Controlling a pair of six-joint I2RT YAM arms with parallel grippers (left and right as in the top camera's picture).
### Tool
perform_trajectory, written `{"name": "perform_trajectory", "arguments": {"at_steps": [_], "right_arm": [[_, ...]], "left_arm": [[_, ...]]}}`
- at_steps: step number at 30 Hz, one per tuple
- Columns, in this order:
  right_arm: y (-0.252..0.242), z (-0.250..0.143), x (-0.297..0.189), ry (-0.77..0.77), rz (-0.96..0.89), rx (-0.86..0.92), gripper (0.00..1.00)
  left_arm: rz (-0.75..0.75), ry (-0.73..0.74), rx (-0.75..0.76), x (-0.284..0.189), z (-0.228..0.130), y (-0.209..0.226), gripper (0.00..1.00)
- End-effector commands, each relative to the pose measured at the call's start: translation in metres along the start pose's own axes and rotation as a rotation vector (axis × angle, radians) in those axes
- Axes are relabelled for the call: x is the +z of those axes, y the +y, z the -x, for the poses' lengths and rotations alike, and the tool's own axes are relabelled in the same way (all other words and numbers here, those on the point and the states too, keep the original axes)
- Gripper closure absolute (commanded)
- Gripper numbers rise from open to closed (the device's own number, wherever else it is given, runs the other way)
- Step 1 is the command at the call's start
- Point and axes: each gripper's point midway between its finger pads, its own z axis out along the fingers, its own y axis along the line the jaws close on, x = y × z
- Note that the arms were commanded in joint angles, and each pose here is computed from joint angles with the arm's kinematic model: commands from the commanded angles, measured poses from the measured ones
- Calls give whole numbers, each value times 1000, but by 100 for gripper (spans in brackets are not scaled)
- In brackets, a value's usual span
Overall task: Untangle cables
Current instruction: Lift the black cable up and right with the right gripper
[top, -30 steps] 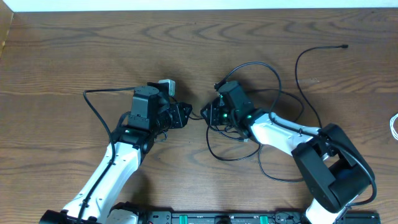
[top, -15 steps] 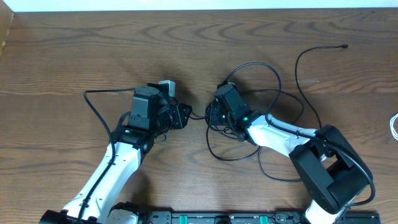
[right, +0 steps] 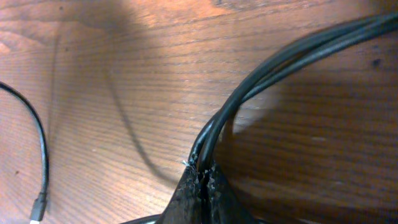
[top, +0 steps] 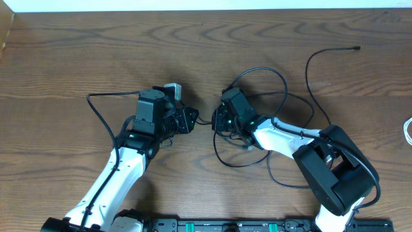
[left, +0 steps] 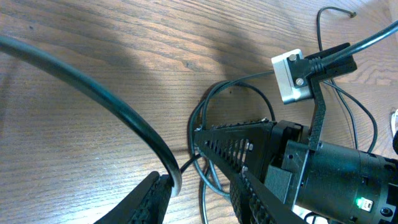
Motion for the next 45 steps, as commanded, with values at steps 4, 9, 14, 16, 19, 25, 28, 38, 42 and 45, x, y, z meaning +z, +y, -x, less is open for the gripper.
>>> {"name": "perform_trajectory", "arguments": {"at_steps": [4,9,14,16,19,25,28,38,42,45], "right_arm": [[3,14,-5,22,84,40,99],[20,45,-33,37,313,75,99],[50,75,-73,49,611,86,99],[57,81,-81,44,666,78,99],[71,88,-93,32,741,73,99],[99,96,-117,33,875,83,99],[105,103,-129,24,923,94,99],[106,106,-134,5,940,73,99],[104,108,-132,-28,929,32,99],[97,107,-123,-41,885,28,99]], "left_arm": [[6,-17,8,-2,5,0,62],[6,-16,8,-2,5,0,62],[6,-16,8,-2,5,0,62],[5,-16,8,-2,5,0,62],[5,-16,8,-2,5,0,63],[11,-3,2,-2,2,1,67],[16,7,-2,-2,-1,3,67],[6,-13,-99,-2,4,0,67],[-36,-46,-220,-2,14,-8,66],[-167,-65,-196,-5,26,-33,66]]}}
